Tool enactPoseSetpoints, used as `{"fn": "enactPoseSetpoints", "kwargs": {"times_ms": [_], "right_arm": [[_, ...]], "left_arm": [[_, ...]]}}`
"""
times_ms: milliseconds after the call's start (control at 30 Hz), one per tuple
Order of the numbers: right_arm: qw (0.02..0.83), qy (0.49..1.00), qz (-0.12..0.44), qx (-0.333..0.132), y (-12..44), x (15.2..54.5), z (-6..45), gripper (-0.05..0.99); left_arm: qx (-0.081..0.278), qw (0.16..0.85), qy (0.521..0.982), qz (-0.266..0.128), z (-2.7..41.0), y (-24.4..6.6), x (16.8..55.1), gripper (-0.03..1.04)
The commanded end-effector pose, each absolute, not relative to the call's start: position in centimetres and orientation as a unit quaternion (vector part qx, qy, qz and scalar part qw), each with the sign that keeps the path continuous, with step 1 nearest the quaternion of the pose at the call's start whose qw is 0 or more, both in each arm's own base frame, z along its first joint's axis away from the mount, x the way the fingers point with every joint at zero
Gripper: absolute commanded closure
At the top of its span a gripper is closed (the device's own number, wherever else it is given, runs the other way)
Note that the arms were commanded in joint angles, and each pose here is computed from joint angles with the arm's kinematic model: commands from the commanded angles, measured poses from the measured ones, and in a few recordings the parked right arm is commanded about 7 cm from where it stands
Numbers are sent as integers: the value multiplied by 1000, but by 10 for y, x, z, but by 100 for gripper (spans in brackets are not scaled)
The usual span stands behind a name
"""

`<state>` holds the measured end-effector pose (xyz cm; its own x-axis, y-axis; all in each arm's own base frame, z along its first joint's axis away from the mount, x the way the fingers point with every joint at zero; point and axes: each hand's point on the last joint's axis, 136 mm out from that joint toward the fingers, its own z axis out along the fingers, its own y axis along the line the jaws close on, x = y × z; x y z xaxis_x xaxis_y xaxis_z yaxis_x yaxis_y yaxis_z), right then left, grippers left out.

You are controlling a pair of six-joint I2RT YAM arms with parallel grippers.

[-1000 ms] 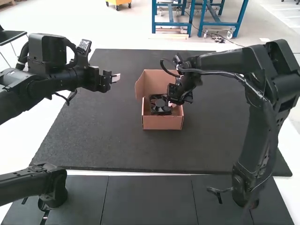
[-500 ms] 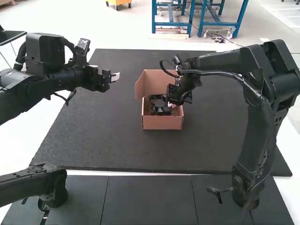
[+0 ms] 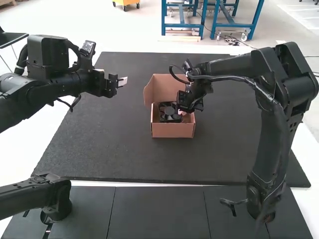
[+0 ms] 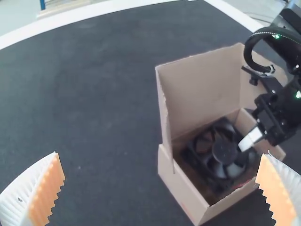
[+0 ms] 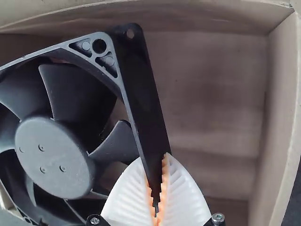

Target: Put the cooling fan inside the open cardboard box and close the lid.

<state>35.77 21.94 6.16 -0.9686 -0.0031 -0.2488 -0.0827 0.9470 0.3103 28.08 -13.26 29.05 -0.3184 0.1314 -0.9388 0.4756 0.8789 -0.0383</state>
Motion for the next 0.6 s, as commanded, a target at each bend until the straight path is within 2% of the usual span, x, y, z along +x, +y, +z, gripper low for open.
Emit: {"fn": "enactPoseSetpoints", "kwargs": {"times_ms": [0,67,167,333,433,567], "right_arm": [[148,974,173,-20,223,377,77,80],[151,973,174,-20,224,380,80,67],[153,973,174,-25,226,381,82,56],[157,972,173,-35,226,383,88,47],[167,969,174,-49,228,386,102,29],[175,966,176,-74,227,384,128,26]], "left_arm": [[190,554,794,-164,290,-134,277,5],[190,554,794,-164,289,-134,277,5],[189,552,795,-163,286,-134,277,5],[186,553,796,-162,284,-133,280,5],[182,552,799,-156,282,-132,286,5],[174,540,811,-142,271,-131,298,5]]}}
